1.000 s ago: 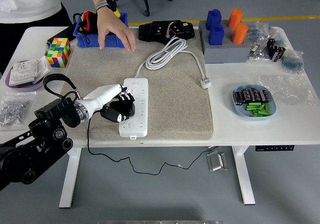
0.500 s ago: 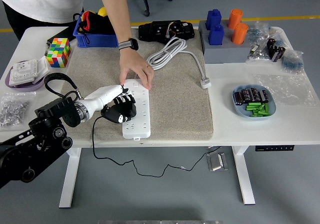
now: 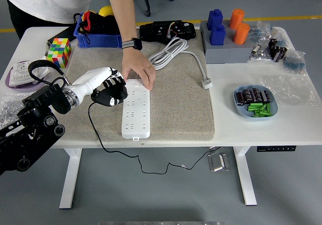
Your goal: Pull the plug out,throw it away,press the button
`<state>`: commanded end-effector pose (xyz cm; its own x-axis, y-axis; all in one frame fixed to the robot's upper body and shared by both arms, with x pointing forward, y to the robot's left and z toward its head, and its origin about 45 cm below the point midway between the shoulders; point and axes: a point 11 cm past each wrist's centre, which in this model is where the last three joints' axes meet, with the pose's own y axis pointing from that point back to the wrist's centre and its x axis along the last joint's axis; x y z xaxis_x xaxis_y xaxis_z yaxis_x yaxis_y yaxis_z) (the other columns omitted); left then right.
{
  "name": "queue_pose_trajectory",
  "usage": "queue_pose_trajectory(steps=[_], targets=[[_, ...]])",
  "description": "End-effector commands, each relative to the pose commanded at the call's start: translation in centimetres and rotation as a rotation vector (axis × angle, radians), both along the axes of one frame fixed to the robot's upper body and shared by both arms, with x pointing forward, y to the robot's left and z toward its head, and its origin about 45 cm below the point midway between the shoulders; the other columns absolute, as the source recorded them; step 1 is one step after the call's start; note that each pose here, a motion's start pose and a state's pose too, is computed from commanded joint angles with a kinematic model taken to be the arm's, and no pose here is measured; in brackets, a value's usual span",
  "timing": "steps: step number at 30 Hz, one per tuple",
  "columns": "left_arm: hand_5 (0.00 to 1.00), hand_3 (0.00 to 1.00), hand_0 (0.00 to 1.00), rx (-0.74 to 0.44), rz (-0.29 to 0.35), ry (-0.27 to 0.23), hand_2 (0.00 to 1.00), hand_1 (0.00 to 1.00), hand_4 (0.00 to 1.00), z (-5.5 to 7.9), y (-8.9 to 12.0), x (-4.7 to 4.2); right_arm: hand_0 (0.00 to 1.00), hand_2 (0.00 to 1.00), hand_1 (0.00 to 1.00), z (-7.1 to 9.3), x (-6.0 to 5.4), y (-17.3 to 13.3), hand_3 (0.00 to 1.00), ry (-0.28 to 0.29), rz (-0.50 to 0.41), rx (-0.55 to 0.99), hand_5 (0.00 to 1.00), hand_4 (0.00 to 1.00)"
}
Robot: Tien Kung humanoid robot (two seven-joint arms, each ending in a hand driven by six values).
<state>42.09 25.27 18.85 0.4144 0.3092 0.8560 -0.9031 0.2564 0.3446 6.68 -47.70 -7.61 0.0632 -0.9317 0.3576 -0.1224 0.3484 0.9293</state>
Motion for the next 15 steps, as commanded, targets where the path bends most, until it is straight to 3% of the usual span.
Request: queue_pose_trajectory(steps=[3,6,15], targets=[[0.002,0.551,0.491,0.032,0.035,0.033,0.413,0.375,0.672,-1.2,1.5,0.69,0.767,0.724,0.729,0.0,0.1,0.0,0.713,-0.003,0.0,-0.001,0.658,0.883],[0.002,0.55,0.501,0.032,0.058,0.036,0.409,0.376,0.675,-1.9,2.3,1.13,0.767,0.724,0.729,0.0,0.2,0.0,0.713,-0.006,0.0,0.001,0.658,0.883],[0.002,0.574,0.547,0.007,0.06,0.004,0.431,0.405,0.677,-1.7,2.1,1.66,0.767,0.724,0.729,0.0,0.0,0.0,0.713,0.0,-0.005,0.0,0.658,0.883]])
